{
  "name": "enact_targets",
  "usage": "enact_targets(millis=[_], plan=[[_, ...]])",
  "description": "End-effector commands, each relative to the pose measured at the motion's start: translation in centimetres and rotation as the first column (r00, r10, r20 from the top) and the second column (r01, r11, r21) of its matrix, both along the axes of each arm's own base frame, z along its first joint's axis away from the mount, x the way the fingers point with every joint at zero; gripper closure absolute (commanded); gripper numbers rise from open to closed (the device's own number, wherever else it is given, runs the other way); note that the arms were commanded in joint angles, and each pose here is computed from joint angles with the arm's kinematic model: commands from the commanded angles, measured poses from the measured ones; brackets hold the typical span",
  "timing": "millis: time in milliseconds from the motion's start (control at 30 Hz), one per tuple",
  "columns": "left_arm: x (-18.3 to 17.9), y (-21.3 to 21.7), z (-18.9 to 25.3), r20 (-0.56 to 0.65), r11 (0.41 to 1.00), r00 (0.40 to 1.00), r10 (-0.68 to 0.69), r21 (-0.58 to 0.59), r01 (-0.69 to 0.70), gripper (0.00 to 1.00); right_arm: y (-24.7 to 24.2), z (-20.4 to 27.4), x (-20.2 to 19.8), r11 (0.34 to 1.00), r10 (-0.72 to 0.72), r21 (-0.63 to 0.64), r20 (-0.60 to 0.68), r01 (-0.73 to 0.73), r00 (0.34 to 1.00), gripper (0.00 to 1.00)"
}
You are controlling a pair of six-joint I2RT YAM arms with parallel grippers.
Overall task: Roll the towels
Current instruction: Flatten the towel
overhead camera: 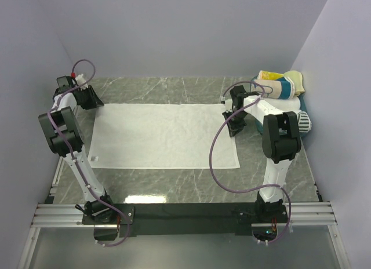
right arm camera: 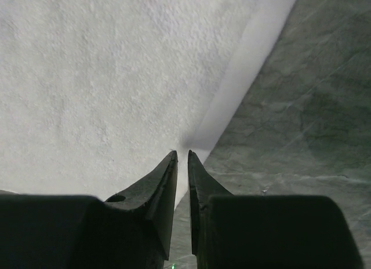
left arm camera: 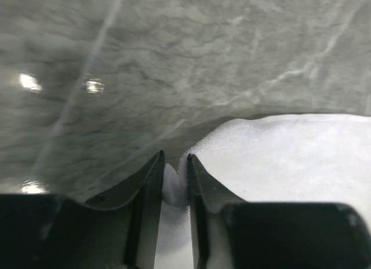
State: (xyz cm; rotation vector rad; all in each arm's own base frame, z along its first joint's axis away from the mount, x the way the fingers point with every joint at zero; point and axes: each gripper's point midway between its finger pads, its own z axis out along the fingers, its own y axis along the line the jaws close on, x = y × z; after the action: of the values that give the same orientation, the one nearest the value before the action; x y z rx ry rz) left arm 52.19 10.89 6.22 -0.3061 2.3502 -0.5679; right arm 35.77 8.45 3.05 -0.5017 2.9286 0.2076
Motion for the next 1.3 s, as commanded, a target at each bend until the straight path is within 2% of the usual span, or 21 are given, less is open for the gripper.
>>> enact_targets(millis=[0, 133, 300, 400, 467, 533, 633, 767, 900, 1067, 1267], plan=[[1.0, 3.4, 3.0, 0.115, 0.950, 0.993, -0.015, 0.311, -0.022, 0.65, -0.2, 0.5, 0.2, 1.000, 0.013, -0.014, 0.028, -0.013, 1.000, 0.80], [0.9, 4.6, 2.6, 0.096, 0.914, 0.994, -0.043, 0.407, 0.001, 0.49, -0.1, 0.3, 0.3, 1.000, 0.018, -0.017, 0.023, -0.017, 1.000, 0.81], [1.7, 5.3, 4.4, 0.128, 0.894, 0.988, -0.088, 0.448, 0.021, 0.46, 0.3, 0.6, 0.9, 1.000, 0.023, -0.018, 0.040, -0.022, 0.999, 0.82], [1.4, 4.0, 5.4, 0.142, 0.915, 0.981, -0.133, 0.397, 0.067, 0.53, 0.6, 1.2, 2.3, 1.000, 0.020, -0.026, 0.078, -0.018, 0.997, 0.84], [1.1, 2.2, 5.5, 0.139, 0.931, 0.975, -0.174, 0.347, 0.117, 0.61, 0.8, 2.4, 4.2, 1.000, 0.005, -0.023, 0.135, -0.002, 0.991, 0.88], [0.9, 0.9, 5.4, 0.136, 0.937, 0.971, -0.195, 0.317, 0.144, 0.64, 1.2, 3.5, 6.1, 1.000, -0.005, -0.014, 0.188, 0.008, 0.982, 0.89], [0.9, -0.3, 3.8, 0.089, 0.936, 0.976, -0.197, 0.313, 0.160, 0.69, 1.8, 4.6, 8.7, 1.000, -0.016, 0.006, 0.240, 0.015, 0.971, 0.89], [0.1, -1.9, 0.9, 0.003, 0.939, 0.977, -0.214, 0.278, 0.204, 0.72, 2.4, 4.2, 9.8, 1.000, -0.007, 0.011, 0.215, 0.004, 0.977, 0.90], [-2.0, -2.2, -2.3, -0.102, 0.941, 0.973, -0.206, 0.252, 0.226, 0.74, 3.5, 2.7, 9.5, 1.000, 0.015, 0.020, 0.173, -0.019, 0.985, 0.90], [-6.1, -3.3, -4.8, -0.202, 0.932, 0.949, -0.243, 0.222, 0.286, 0.78, 5.1, 0.3, 6.4, 0.998, 0.058, 0.005, 0.096, -0.059, 0.994, 0.90], [-12.6, -7.9, -6.1, -0.277, 0.870, 0.858, -0.432, 0.122, 0.477, 0.85, 5.2, -0.5, 4.4, 0.997, 0.074, -0.007, 0.059, -0.073, 0.996, 0.90]])
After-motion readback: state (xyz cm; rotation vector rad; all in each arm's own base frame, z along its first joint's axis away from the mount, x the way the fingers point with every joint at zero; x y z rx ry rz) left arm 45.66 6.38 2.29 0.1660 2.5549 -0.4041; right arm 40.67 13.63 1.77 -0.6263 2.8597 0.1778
